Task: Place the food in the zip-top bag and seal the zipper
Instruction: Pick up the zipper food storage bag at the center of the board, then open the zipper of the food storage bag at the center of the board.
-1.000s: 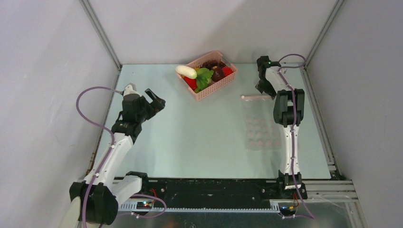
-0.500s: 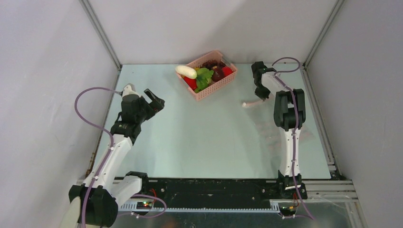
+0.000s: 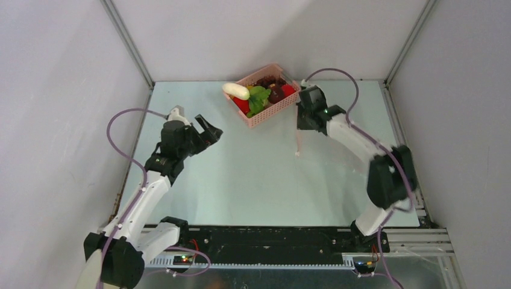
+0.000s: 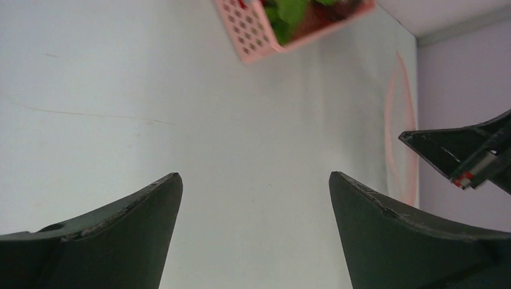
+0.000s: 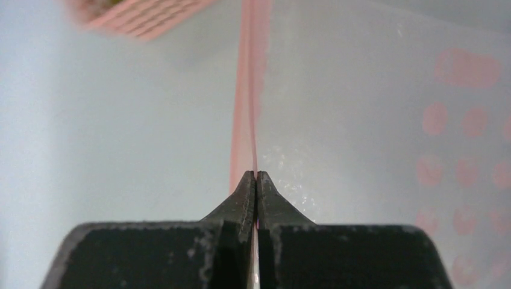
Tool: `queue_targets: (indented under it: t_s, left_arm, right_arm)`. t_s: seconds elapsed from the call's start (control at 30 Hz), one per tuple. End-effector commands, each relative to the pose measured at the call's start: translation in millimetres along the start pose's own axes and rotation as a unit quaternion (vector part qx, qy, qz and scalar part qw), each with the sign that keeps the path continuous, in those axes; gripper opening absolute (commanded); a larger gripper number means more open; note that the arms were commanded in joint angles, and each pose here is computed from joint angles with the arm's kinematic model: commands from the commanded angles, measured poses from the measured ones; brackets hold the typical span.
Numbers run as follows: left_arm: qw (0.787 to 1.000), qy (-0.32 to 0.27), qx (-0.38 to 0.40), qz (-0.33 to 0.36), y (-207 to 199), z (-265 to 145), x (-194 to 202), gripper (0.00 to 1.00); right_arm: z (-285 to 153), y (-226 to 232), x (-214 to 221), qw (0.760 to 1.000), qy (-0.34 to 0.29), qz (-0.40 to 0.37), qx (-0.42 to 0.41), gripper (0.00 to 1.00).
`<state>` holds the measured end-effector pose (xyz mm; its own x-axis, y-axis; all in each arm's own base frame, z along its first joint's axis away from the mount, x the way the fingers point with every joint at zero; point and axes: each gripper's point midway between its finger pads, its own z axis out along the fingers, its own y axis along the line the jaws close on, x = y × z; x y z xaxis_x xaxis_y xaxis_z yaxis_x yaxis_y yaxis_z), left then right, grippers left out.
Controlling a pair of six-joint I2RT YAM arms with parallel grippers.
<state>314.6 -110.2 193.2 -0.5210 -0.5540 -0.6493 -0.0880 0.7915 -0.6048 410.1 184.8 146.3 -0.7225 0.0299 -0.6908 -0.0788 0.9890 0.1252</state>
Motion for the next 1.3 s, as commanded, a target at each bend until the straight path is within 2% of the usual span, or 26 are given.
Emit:
queue_targets:
  t_s: [0.0,0.1,0.17,0.23,0.4,0.53,0.73,1.0,1.1,1.27]
  left_arm:
    - [0.990,0.035,0.136,0.029,-68,-15,15,0.98]
    - [0.978,0.066,0.195,0.041,-92,-21,32,0.98]
    - [0.969,0.080,0.229,0.045,-106,-28,41,0.98]
    - [0.961,0.088,0.256,0.050,-117,-36,48,0.98]
    - [0.954,0.103,0.272,0.067,-129,-47,65,0.98]
    - [0.964,0.119,0.221,0.089,-113,-43,80,0.98]
    - [0.976,0.101,0.155,0.119,-85,-42,78,0.98]
    - [0.979,0.093,0.157,0.093,-94,-36,78,0.98]
    - [0.981,0.093,0.145,0.085,-94,-32,80,1.00]
    - [0.982,0.095,0.136,0.084,-100,-27,83,0.91]
  right_arm:
    - [-75,82,15,0.970,-0.040,-0.068,-0.229,0.00]
    - [-121,132,52,0.924,-0.037,-0.118,-0.362,0.00]
    - [-145,148,68,0.899,-0.049,-0.146,-0.410,0.00]
    - [-158,157,72,0.890,-0.066,-0.153,-0.425,0.00]
    - [-167,168,68,0.900,-0.095,-0.131,-0.405,0.00]
    - [-172,176,64,0.904,-0.115,-0.120,-0.394,0.00]
    - [-175,176,52,0.915,-0.139,-0.085,-0.369,0.00]
    - [-184,183,45,0.916,-0.166,-0.075,-0.357,0.00]
    - [-194,190,37,0.907,-0.185,-0.070,-0.371,0.00]
    - [-197,198,37,0.906,-0.195,-0.066,-0.371,0.00]
